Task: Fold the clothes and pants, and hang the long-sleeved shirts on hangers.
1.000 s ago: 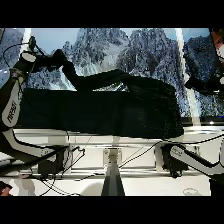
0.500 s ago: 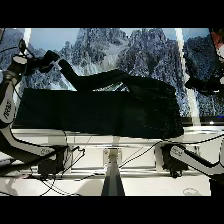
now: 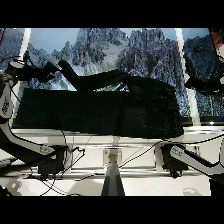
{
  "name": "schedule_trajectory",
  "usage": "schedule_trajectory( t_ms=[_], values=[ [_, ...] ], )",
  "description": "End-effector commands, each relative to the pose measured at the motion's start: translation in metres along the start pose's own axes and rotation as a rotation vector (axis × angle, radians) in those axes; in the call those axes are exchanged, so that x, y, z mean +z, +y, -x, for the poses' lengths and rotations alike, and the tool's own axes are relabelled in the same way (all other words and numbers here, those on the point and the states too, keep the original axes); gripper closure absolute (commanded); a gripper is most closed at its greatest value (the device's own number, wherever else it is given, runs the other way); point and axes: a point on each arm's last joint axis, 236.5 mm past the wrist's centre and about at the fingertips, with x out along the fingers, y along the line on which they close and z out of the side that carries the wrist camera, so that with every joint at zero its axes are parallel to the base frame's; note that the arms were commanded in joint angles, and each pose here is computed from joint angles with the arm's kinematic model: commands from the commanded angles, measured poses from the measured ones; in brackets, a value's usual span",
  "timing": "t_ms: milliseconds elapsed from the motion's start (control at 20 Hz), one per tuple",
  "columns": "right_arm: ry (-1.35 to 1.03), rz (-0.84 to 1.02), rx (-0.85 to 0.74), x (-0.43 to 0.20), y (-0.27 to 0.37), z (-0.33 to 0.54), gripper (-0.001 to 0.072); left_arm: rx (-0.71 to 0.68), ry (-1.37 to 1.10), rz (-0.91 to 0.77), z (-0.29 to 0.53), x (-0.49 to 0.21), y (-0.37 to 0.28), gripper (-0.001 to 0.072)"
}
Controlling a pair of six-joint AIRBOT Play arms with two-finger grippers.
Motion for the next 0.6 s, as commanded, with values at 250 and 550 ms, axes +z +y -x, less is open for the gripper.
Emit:
schedule_trajectory(
  t_ms=[250,550],
  values=[
    [-0.002,-0.011,0.013,0.0,0.003,0.0,0.0018,-0.005,-0.016,-0.034,-0.032,-0.007,-0.024,0.0321],
    [-0.001,-0.011,0.013,0.0,0.003,0.0,0.0018,-0.004,-0.014,-0.05,-0.032,-0.008,-0.028,0.0684]
  ],
)
